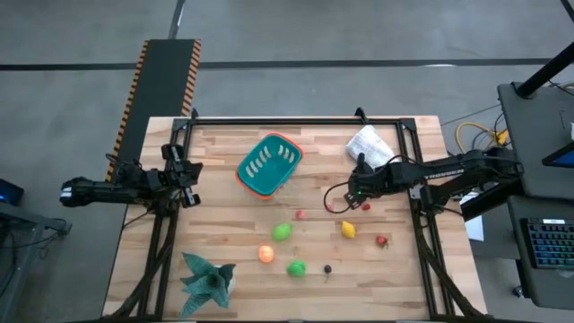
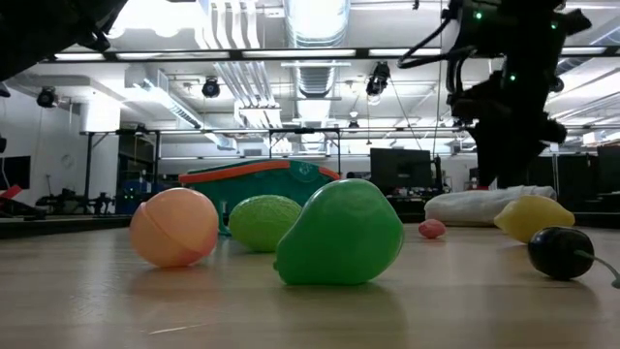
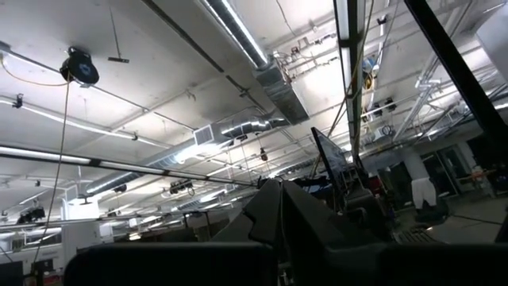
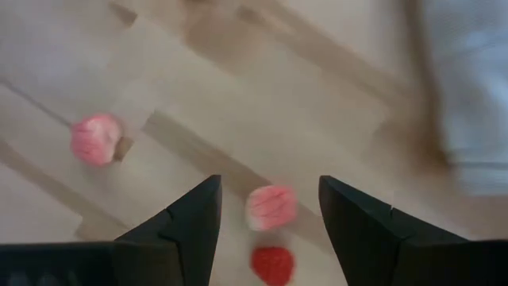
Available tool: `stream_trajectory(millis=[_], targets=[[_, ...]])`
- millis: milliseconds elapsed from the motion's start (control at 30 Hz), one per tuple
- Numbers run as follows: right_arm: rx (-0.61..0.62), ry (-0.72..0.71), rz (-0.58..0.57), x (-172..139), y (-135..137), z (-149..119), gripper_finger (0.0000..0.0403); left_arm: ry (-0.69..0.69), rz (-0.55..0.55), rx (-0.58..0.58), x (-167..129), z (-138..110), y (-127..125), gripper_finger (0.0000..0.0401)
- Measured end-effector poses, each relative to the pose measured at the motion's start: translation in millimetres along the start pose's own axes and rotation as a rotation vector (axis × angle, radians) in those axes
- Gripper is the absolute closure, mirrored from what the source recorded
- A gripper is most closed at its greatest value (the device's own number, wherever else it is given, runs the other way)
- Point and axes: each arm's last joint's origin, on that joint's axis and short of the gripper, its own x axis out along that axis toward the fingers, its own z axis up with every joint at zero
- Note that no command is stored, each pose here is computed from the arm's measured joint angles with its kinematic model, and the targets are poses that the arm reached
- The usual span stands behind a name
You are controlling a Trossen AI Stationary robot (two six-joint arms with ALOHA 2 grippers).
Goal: Pick and placing Produce into tupperware
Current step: Put the middle right pink peach into the blue bin
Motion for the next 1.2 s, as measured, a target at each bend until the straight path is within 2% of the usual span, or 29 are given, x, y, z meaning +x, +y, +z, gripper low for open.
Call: stream_trajectory(millis=[133,600,1067,1200], targets=[[0.006,0.036,0.051,11.3,-2.1,-7.1,0.0199,0.000,0.000,0.000,0.0,0.0,0.0,0.0401],[0.033,0.052,0.072,34.0,-12.9,-22.8,0.0199,0.002,0.000,-0.001,0.1,-0.2,-0.1,0.0401],[0.043,0.054,0.084,41.6,-17.0,-28.4,0.0200,0.003,0.001,-0.002,0.0,-0.3,-0.1,0.0401],[0.042,0.055,0.077,42.9,-18.5,-29.7,0.0216,0.003,0.001,-0.002,0.0,-0.3,-0.1,0.0401]])
